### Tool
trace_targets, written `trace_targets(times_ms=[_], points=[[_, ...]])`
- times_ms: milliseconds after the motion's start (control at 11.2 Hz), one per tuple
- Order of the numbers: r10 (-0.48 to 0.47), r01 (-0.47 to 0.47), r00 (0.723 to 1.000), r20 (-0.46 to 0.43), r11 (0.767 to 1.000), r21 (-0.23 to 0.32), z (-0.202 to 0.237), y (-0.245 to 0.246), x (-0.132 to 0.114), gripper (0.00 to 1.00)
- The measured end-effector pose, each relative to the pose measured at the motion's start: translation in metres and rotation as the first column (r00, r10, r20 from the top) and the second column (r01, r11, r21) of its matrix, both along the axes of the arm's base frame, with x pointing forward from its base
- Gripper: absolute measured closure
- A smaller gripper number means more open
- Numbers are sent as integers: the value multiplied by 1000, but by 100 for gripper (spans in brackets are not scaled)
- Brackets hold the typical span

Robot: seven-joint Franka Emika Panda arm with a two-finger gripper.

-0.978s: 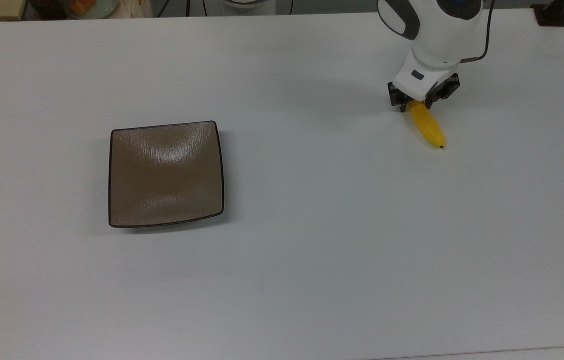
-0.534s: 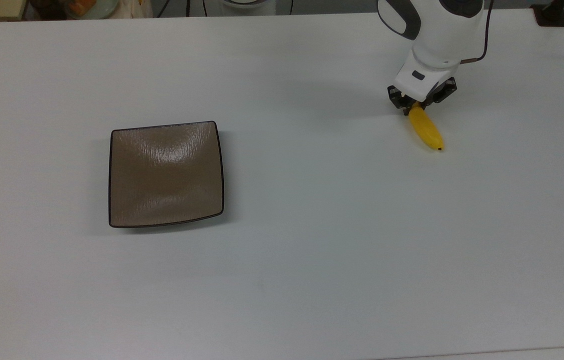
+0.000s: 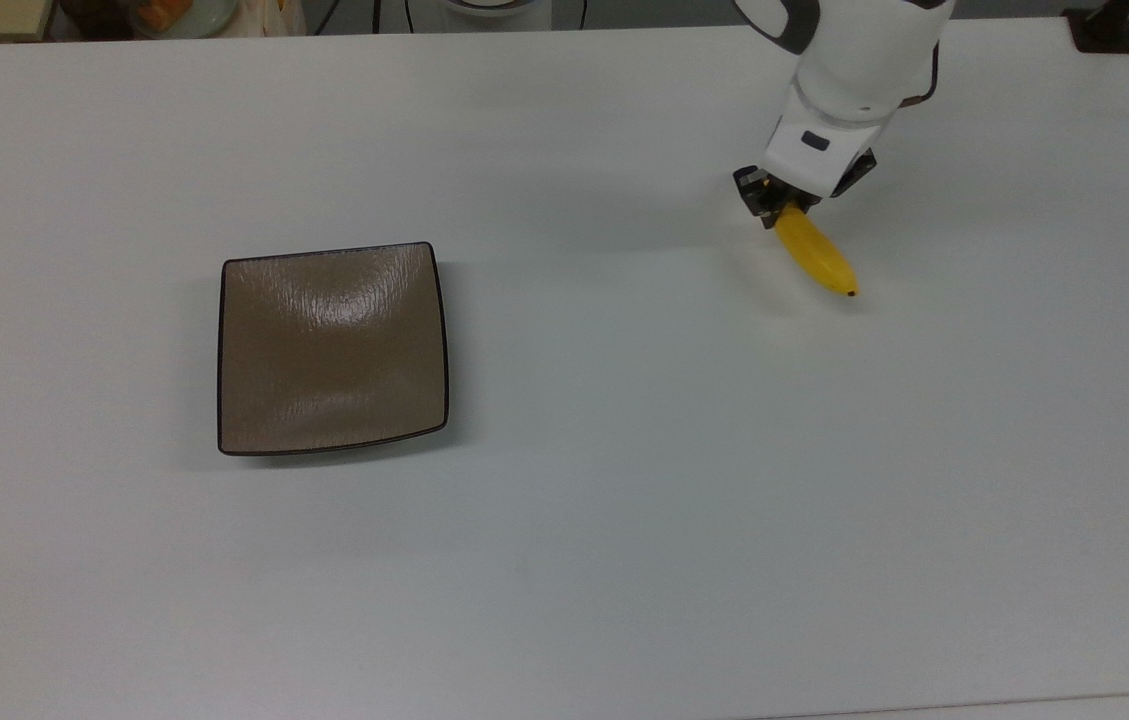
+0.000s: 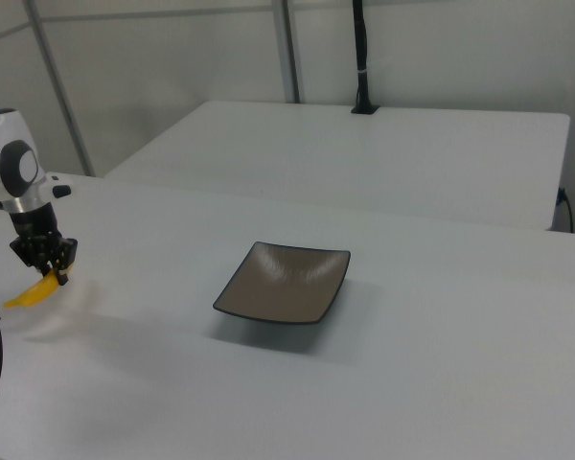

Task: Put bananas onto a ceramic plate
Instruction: 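Lift the banana and carry it toward the brown plate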

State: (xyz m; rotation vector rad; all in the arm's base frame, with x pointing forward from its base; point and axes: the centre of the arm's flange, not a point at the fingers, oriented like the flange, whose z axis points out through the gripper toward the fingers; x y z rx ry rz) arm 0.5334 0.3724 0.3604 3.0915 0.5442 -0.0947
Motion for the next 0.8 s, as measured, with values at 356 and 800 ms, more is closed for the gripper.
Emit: trace_targets(times_ms=[356, 800], points=[[41, -40, 999, 13, 999, -34, 34, -57, 26, 70], [-16, 21, 997, 70, 998, -60, 63, -146, 64, 70]])
